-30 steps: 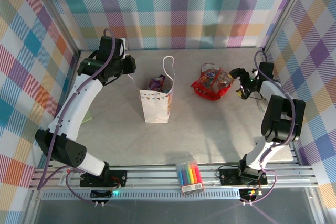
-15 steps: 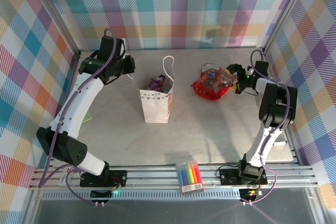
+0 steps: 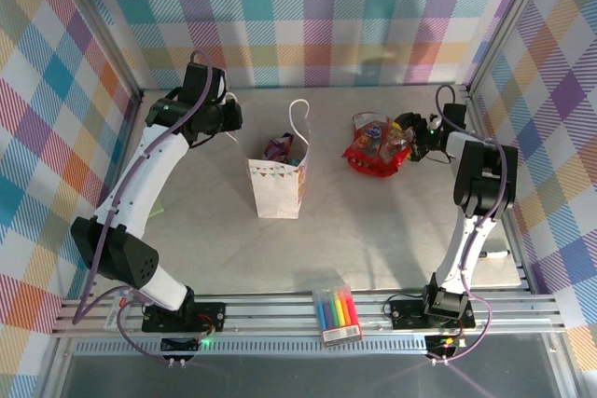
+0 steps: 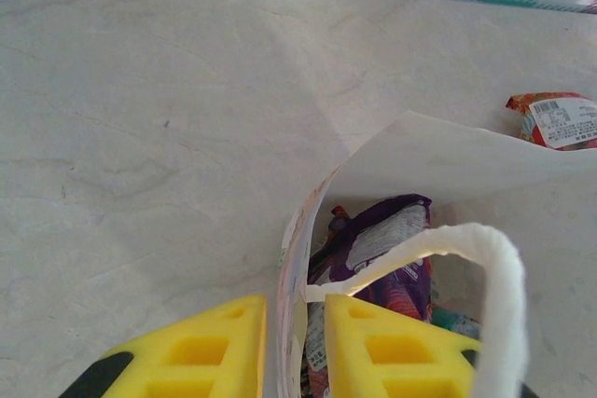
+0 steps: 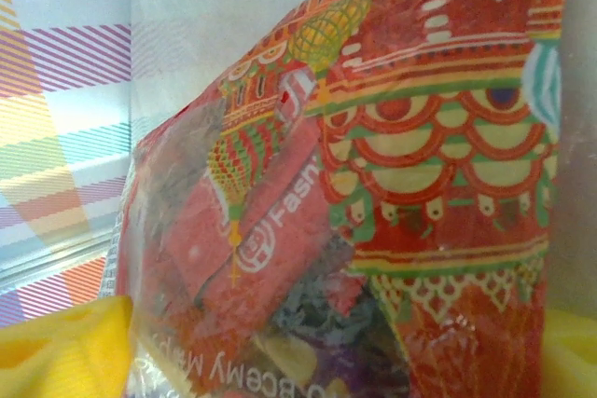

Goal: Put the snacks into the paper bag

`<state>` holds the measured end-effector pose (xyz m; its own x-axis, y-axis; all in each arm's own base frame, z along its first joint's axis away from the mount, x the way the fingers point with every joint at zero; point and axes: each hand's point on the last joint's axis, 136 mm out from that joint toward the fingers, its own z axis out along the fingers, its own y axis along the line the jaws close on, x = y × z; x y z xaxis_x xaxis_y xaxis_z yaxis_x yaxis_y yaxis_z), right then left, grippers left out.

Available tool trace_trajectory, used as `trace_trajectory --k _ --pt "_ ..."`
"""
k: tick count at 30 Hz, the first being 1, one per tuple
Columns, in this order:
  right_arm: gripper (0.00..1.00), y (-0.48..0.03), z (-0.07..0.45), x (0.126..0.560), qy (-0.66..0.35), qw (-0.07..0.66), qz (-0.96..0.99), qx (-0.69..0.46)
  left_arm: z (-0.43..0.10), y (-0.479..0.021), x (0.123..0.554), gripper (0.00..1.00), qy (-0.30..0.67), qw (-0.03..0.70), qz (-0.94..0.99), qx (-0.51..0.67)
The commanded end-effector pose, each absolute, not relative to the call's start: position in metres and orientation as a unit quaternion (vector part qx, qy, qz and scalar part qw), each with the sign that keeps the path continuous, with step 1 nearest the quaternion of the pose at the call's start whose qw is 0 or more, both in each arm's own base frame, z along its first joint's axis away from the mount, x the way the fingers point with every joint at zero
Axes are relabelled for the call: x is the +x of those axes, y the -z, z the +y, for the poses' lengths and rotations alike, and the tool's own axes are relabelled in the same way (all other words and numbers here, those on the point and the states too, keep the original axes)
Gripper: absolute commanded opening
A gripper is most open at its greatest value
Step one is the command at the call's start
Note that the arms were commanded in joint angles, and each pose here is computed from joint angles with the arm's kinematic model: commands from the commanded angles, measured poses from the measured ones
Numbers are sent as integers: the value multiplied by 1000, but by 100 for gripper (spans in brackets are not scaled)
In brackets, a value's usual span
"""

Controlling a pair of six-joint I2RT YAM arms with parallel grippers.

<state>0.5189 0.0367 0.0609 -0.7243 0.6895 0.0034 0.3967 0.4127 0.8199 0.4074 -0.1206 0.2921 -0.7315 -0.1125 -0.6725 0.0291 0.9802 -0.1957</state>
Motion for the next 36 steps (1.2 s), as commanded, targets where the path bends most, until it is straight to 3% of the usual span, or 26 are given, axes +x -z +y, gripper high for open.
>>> trace_trajectory --k 1,3,5,12,16,21,24,36 --pt "77 -48 65 516 -442 127 830 315 -112 -307 408 24 90 381 920 -29" --pt "51 -46 66 517 -442 126 829 319 -112 -308 407 24 89 383 919 -30" --pt "41 -47 66 517 -439 127 831 319 -110 -309 405 24 87 385 918 -30" --pt "29 -75 58 508 -399 154 856 289 -105 -312 401 24 81 393 915 -33" --pt "18 -108 54 502 -365 194 876 247 -104 -313 398 24 82 397 914 -33" --pt "14 -143 60 491 -305 235 907 172 -102 -315 393 24 83 402 911 -34" --pt "6 -172 61 487 -275 287 908 131 -100 -315 390 24 82 405 910 -36" --pt "0 -297 90 453 -207 437 875 -7 -96 -314 383 24 97 412 905 -41"
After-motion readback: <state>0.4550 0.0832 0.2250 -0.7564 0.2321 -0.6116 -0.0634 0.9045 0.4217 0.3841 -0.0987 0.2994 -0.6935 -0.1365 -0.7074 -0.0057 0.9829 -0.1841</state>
